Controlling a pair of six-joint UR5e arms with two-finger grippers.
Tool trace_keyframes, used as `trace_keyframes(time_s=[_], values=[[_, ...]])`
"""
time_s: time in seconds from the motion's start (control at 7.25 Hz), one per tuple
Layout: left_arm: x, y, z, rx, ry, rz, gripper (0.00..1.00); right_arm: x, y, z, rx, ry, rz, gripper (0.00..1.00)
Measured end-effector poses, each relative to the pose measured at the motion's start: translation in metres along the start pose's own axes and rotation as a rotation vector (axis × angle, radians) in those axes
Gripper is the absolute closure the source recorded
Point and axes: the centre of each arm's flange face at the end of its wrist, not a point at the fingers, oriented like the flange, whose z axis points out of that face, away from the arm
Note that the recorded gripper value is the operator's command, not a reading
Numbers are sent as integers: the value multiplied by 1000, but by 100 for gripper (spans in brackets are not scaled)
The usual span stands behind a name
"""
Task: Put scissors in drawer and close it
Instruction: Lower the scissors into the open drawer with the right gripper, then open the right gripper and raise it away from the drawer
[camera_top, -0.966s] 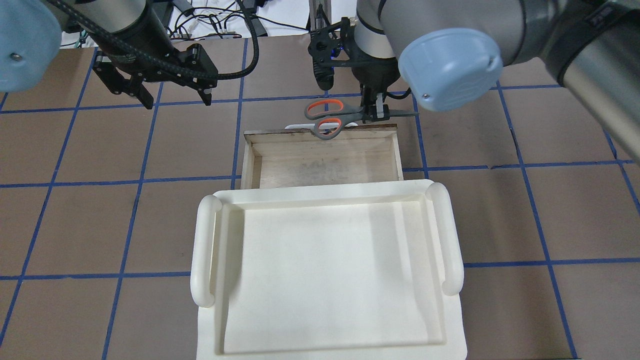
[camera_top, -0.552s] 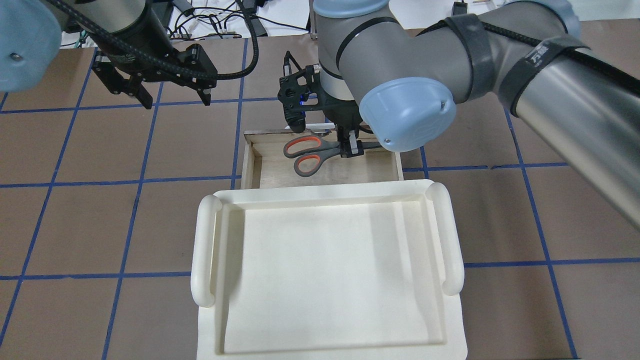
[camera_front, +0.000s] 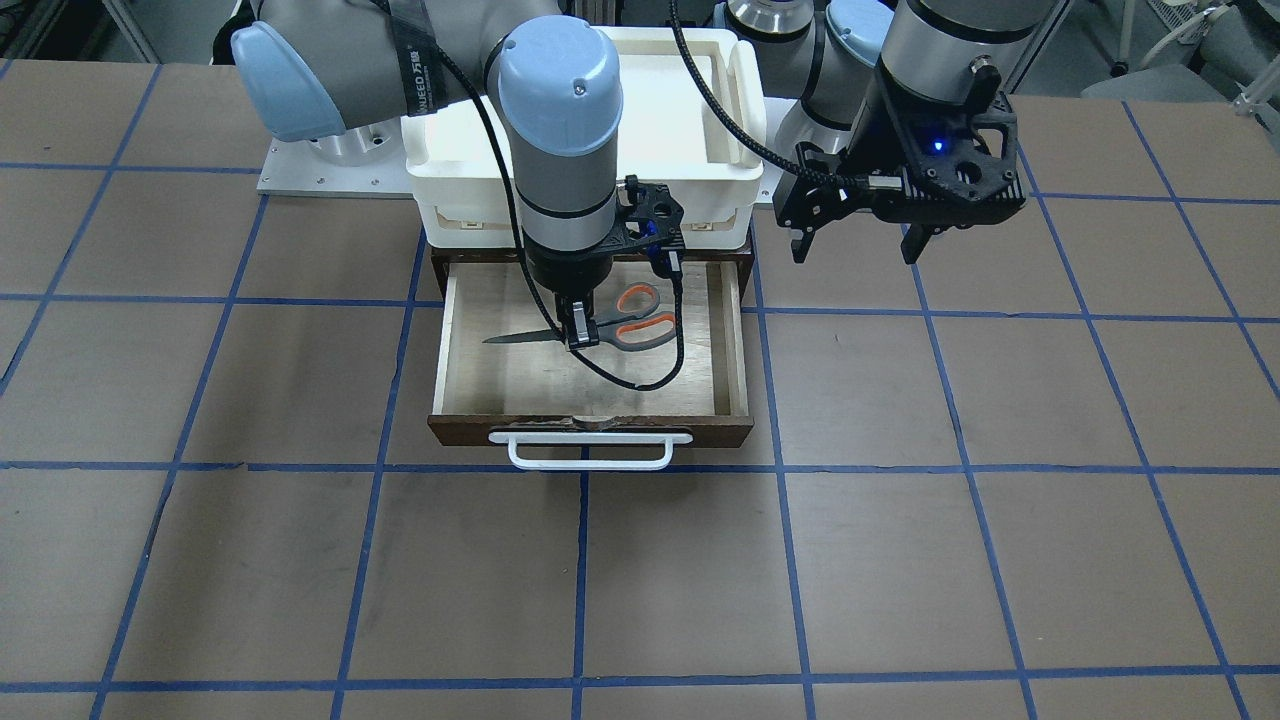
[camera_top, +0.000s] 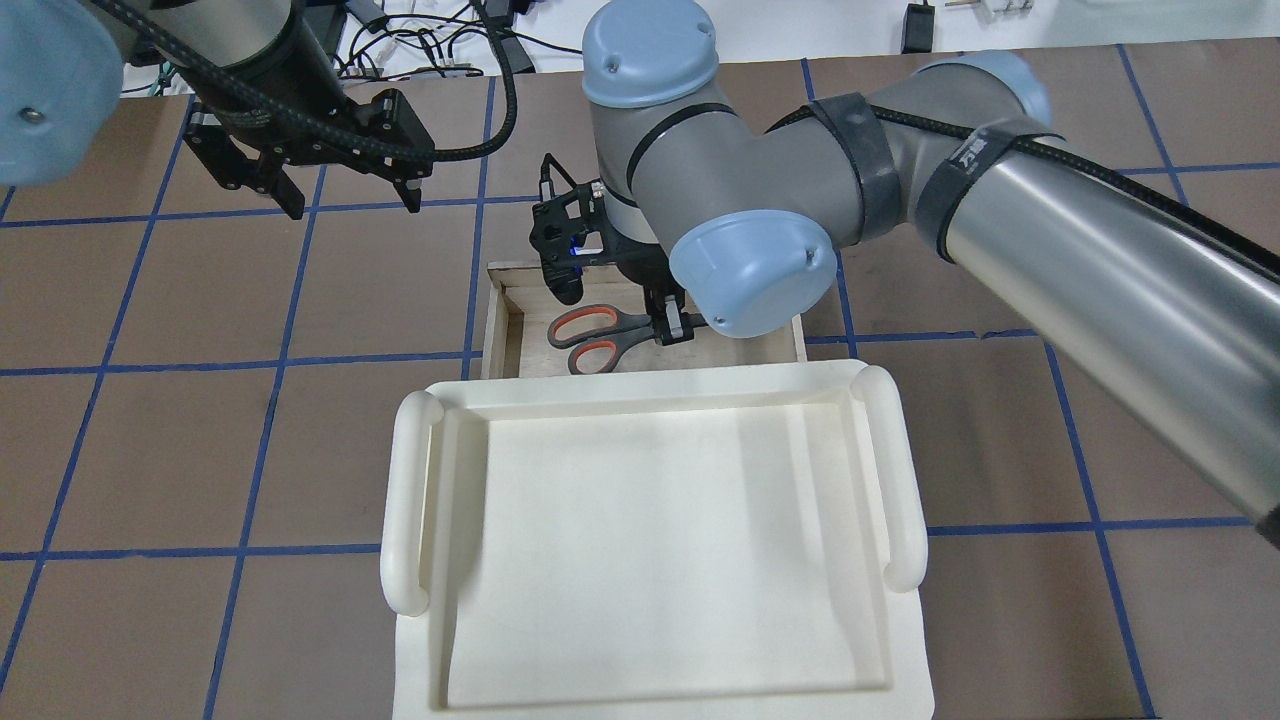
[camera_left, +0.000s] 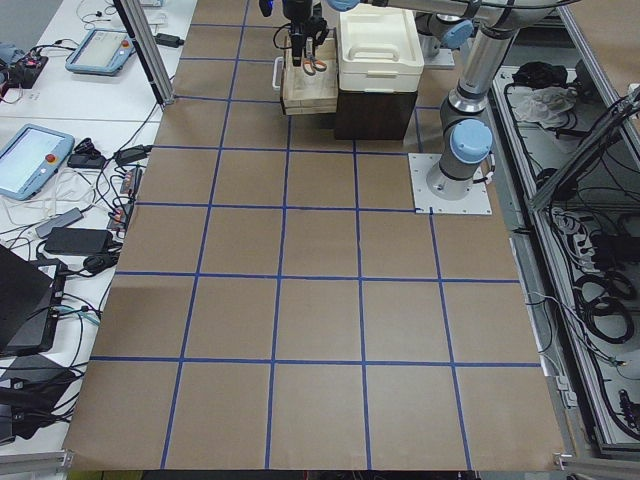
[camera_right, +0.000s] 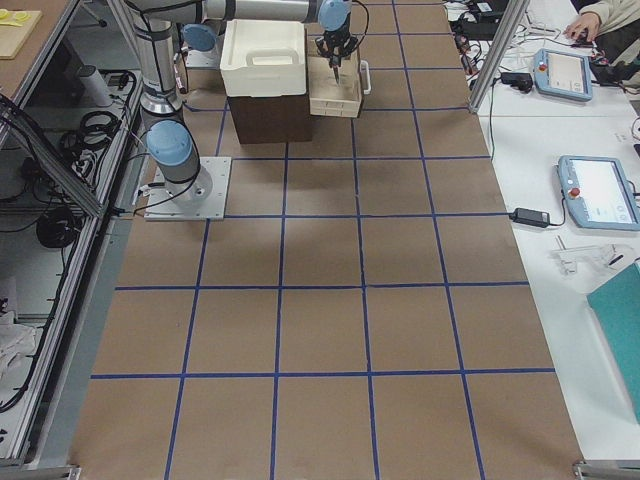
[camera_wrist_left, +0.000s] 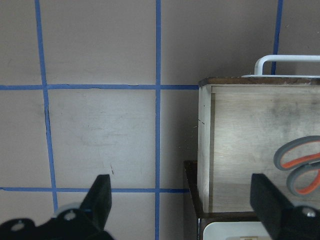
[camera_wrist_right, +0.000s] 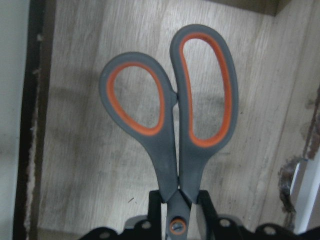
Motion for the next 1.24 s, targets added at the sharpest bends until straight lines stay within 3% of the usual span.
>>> trace_keyframes(time_s=[0.55, 0.69, 0.83, 0.97, 1.24], values=[[0, 0, -1, 1, 0, 0, 0, 7, -4, 28, 2, -21, -2, 100], [0, 0, -1, 1, 0, 0, 0, 8, -4, 32, 3, -24, -2, 93], [0, 0, -1, 1, 0, 0, 0, 9, -5, 37, 0, -30, 5, 43], [0, 0, -1, 1, 0, 0, 0, 10, -5, 40, -2, -35, 38, 0], [0, 0, -1, 1, 0, 0, 0, 7, -11, 38, 4, -30, 129, 0]])
